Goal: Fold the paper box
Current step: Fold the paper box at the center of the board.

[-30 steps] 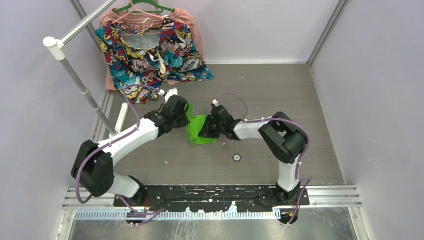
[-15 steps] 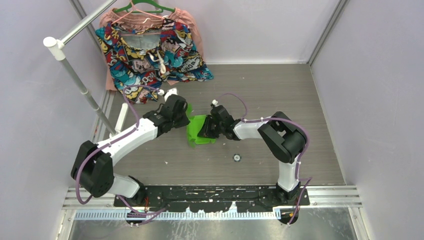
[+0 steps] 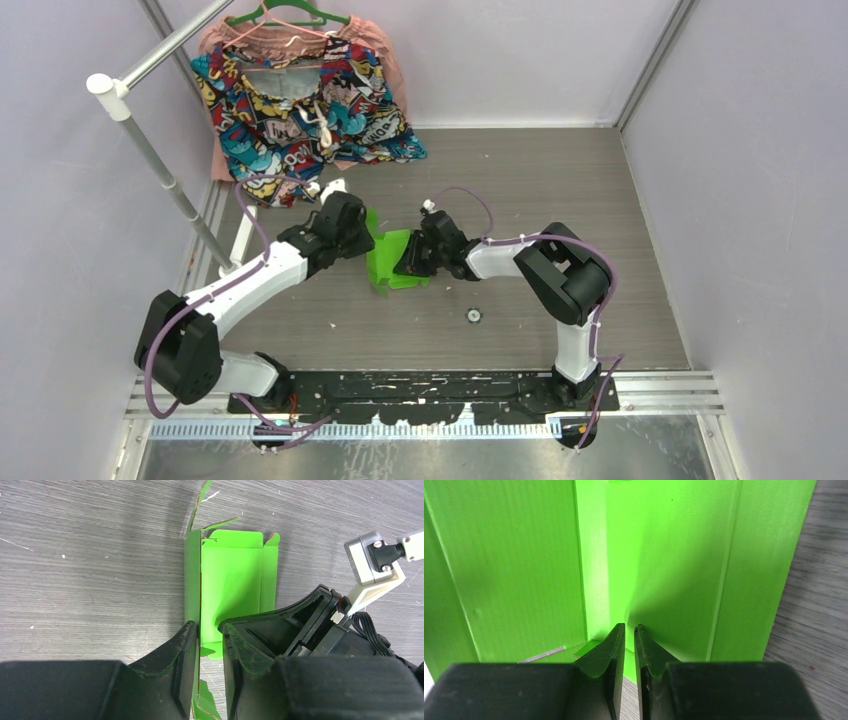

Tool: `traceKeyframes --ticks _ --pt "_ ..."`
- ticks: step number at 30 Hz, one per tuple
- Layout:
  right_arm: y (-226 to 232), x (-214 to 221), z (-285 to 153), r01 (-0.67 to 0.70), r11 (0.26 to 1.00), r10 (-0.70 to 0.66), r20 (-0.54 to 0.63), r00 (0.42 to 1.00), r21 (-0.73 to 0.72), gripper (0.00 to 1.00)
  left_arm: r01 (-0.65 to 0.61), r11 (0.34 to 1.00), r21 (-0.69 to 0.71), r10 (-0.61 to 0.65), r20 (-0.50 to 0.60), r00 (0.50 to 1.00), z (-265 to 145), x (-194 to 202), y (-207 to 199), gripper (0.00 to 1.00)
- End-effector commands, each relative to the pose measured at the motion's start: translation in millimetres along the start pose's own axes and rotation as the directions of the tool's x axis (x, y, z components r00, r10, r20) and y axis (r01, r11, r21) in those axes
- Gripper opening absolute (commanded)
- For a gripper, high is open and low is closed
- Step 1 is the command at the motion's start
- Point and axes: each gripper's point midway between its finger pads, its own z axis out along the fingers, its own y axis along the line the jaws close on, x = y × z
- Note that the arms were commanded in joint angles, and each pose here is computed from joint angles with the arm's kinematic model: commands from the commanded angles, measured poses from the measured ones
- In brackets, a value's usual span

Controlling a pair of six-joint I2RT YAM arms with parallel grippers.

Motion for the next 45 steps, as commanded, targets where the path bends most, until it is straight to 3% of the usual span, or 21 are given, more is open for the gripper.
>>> traceKeyframes --ticks 1,3,5,7,19,20,23,26,29,33,45 --pt "-104.2 77.8 -7.9 0.019 0.940 0.059 -0.216 0.975 0.342 0.20 0.032 0.998 0.060 -0.035 0.047 0.998 -7.3 -14.5 -10.5 0.28" --pt "-105.1 78.1 -8.1 0.017 0.939 0.062 -0.216 0.974 0.345 0.20 0.041 0.997 0.059 -0.044 0.053 0.998 -8.5 -15.5 -8.5 0.24" --pt "-104.9 78.2 -7.6 0.017 0.939 0.061 -0.216 0.975 0.343 0.20 0.056 0.997 0.049 -0.059 0.068 0.996 -10.3 -17.1 -4.2 0.04" --pt "-104.8 78.7 -7.2 0.018 0.940 0.060 -0.218 0.974 0.341 0.20 0.066 0.996 0.054 -0.070 0.078 0.995 -11.5 -18.4 -1.9 0.00" --pt "-103.3 77.9 -6.2 0.022 0.940 0.058 -0.221 0.973 0.342 0.20 0.039 0.998 0.047 -0.041 0.025 0.999 -4.9 -12.8 -2.9 0.00" --pt "-103.6 77.8 -6.3 0.022 0.939 0.058 -0.221 0.974 0.343 0.20 0.038 0.998 0.059 -0.040 0.028 0.999 -5.4 -13.9 -5.3 0.07" --pt "-103.7 78.4 -5.8 0.023 0.939 0.058 -0.225 0.973 0.343 0.20 0.034 0.995 0.093 -0.037 0.034 0.999 -8.2 -17.2 -12.2 0.42" --pt "-103.6 77.6 -5.7 0.026 0.939 0.056 -0.226 0.973 0.344 0.20 0.044 0.992 0.121 -0.050 0.045 0.998 -10.0 -20.0 -14.0 0.53" --pt "-103.2 77.5 -5.4 0.026 0.939 0.056 -0.228 0.972 0.343 0.20 0.072 0.986 0.148 -0.079 0.046 0.996 -10.7 -22.5 -12.1 0.49" --pt "-103.3 78.2 -4.0 0.026 0.939 0.057 -0.230 0.972 0.343 0.20 0.127 0.970 0.209 -0.141 0.053 0.989 -10.8 -23.0 -11.9 0.28" --pt "-105.1 81.7 -1.9 0.027 0.938 0.059 -0.235 0.970 0.346 0.20 0.166 0.934 0.317 -0.166 -0.027 0.986 1.1 -9.6 -31.0 0.25"
